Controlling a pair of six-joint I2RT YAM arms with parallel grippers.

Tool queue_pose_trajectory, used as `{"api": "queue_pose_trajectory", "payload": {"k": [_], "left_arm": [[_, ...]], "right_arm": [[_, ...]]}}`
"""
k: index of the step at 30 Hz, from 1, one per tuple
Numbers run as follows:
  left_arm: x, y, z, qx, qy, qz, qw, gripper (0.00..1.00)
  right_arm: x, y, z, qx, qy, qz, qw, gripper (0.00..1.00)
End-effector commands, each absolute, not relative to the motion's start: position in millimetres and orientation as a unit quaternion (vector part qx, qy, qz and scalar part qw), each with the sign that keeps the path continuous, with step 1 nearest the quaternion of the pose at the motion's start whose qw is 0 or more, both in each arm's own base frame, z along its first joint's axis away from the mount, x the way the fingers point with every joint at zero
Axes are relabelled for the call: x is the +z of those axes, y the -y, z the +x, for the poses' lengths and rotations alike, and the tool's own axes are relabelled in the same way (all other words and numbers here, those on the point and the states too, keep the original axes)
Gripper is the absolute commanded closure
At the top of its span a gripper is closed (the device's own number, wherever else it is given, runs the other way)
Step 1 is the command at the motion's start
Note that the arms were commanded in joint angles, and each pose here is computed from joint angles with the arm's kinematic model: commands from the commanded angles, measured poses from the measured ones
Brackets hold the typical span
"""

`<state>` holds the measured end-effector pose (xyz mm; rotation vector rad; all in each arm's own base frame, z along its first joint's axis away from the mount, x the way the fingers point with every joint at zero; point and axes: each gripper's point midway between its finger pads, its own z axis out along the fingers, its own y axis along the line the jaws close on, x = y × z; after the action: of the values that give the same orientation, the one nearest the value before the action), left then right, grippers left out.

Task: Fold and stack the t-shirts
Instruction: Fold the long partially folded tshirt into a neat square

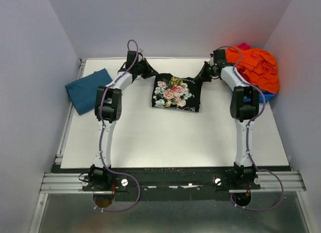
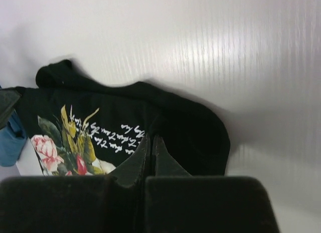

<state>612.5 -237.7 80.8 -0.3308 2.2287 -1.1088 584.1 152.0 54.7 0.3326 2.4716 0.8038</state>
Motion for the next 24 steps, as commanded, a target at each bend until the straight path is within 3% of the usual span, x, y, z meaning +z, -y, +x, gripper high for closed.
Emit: {"api": "queue_pose_trajectory", "payload": {"k": [1, 9, 16, 17, 18, 19, 20, 24], "left_arm": [[124, 244, 611, -0.440, -0.823, -0.079, 0.349, 1.00], [140, 263, 602, -0.452, -0.814, -0.053, 0.360, 1.00], [103, 278, 620, -0.455, -0.818, -0.065, 0.345, 1.00], [102, 279, 624, -0.457, -0.817, -0.066, 0.344, 0.90], [101, 281, 627, -0.460, -0.816, -0.069, 0.342, 0.68], [100, 282, 626, -0.462, -0.818, -0.069, 0.337, 0.55], [105, 282, 625, -0.464, -0.817, -0.065, 0.337, 0.47], [125, 269, 620, -0.430, -0.823, -0.054, 0.367, 0.36]], "right_arm": [[104, -147, 567, 0.285, -0.905, 0.107, 0.296, 0.99], [119, -123, 534, 0.240, -0.911, 0.128, 0.311, 0.99], [87, -107, 538, 0.229, -0.917, 0.156, 0.287, 0.95], [80, -105, 542, 0.228, -0.918, 0.162, 0.281, 0.88], [76, -105, 546, 0.232, -0.918, 0.164, 0.276, 0.59], [72, -108, 549, 0.239, -0.918, 0.163, 0.269, 0.25], [70, -109, 551, 0.242, -0.919, 0.162, 0.266, 0.14], [72, -109, 548, 0.244, -0.918, 0.164, 0.267, 0.14]]}}
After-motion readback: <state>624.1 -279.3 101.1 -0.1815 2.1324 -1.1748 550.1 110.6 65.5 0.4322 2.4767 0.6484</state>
